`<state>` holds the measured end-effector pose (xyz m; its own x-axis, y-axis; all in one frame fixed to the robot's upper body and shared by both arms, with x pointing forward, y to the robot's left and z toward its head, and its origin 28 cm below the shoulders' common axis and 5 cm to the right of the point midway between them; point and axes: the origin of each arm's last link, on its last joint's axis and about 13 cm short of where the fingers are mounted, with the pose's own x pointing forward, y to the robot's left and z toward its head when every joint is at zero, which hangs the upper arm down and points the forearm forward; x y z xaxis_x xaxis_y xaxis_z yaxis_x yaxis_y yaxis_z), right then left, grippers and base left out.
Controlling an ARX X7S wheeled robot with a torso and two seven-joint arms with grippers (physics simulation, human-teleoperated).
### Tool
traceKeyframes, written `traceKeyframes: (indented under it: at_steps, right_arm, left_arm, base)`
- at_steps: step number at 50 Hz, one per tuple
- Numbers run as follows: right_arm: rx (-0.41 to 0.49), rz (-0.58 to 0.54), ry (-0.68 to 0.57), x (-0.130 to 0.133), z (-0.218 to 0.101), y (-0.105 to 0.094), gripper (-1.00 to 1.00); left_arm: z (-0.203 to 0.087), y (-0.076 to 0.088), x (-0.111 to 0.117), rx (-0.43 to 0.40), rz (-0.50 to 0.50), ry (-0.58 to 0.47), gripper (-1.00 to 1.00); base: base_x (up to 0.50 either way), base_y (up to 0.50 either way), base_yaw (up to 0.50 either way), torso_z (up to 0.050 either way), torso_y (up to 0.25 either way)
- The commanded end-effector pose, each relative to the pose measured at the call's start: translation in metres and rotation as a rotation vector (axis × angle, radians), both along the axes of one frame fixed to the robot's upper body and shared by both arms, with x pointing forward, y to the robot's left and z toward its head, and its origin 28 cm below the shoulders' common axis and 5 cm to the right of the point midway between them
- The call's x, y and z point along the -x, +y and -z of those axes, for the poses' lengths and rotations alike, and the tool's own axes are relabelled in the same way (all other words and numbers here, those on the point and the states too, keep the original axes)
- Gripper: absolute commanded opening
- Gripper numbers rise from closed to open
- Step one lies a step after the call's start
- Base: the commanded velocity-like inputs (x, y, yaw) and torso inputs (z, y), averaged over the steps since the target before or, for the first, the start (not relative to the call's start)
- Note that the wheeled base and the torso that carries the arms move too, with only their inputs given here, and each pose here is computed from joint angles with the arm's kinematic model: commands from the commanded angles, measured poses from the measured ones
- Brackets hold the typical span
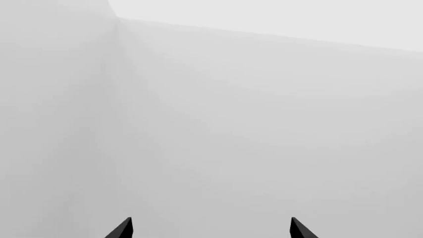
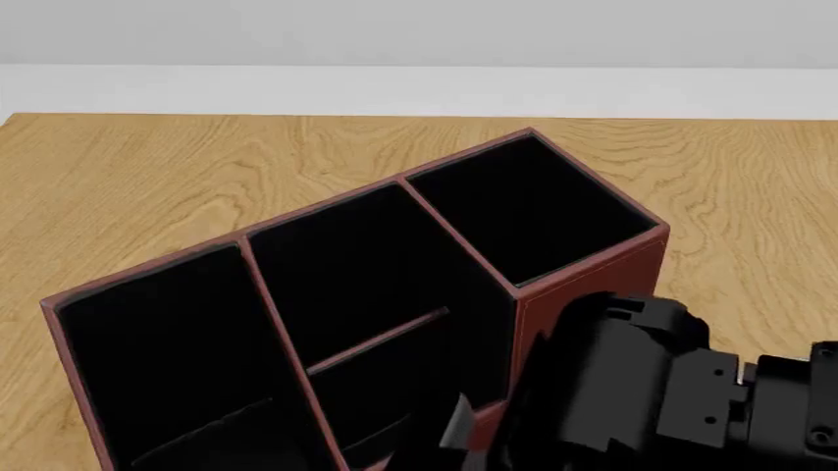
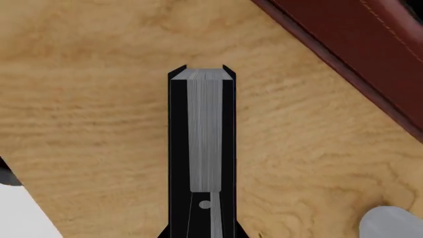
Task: Pick up the book and place it in the front compartment of the caddy.
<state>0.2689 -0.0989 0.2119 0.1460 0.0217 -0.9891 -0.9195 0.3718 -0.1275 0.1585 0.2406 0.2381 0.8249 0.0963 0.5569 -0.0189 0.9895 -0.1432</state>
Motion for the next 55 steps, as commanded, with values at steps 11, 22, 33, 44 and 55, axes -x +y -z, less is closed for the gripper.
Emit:
traceKeyframes:
  at_steps: [11, 22, 33, 44, 55]
  right_arm:
    - [-0.002, -0.060, -0.145, 0.025, -0.064, 0.000, -1.00]
    - [0.009, -0.084, -0.223, 0.035, -0.096, 0.003, -1.00]
    - [0.020, -0.118, -0.307, 0.044, -0.132, 0.009, -1.00]
    - [0.022, -0.173, -0.396, 0.050, -0.180, 0.019, -1.00]
    - [0.004, -0.179, -0.477, 0.040, -0.214, 0.017, -1.00]
  left_arm:
    - [0.000, 0.000, 0.001, 0.002, 0.001, -0.002, 1.00]
    - [-0.001, 0.001, 0.004, 0.006, 0.001, -0.006, 1.00]
    - [-0.001, 0.002, 0.006, 0.011, 0.002, -0.010, 1.00]
    - [-0.001, 0.000, 0.002, 0.011, 0.013, -0.007, 1.00]
    - [0.000, -0.001, 0.001, 0.009, 0.018, -0.008, 1.00]
  base:
    - [0.00, 0.00, 0.00, 0.000, 0.000]
    - [0.00, 0.00, 0.00, 0.000, 0.000]
    - [0.00, 0.00, 0.00, 0.000, 0.001]
    - [0.00, 0.00, 0.00, 0.000, 0.001]
    - [0.00, 0.00, 0.00, 0.000, 0.000]
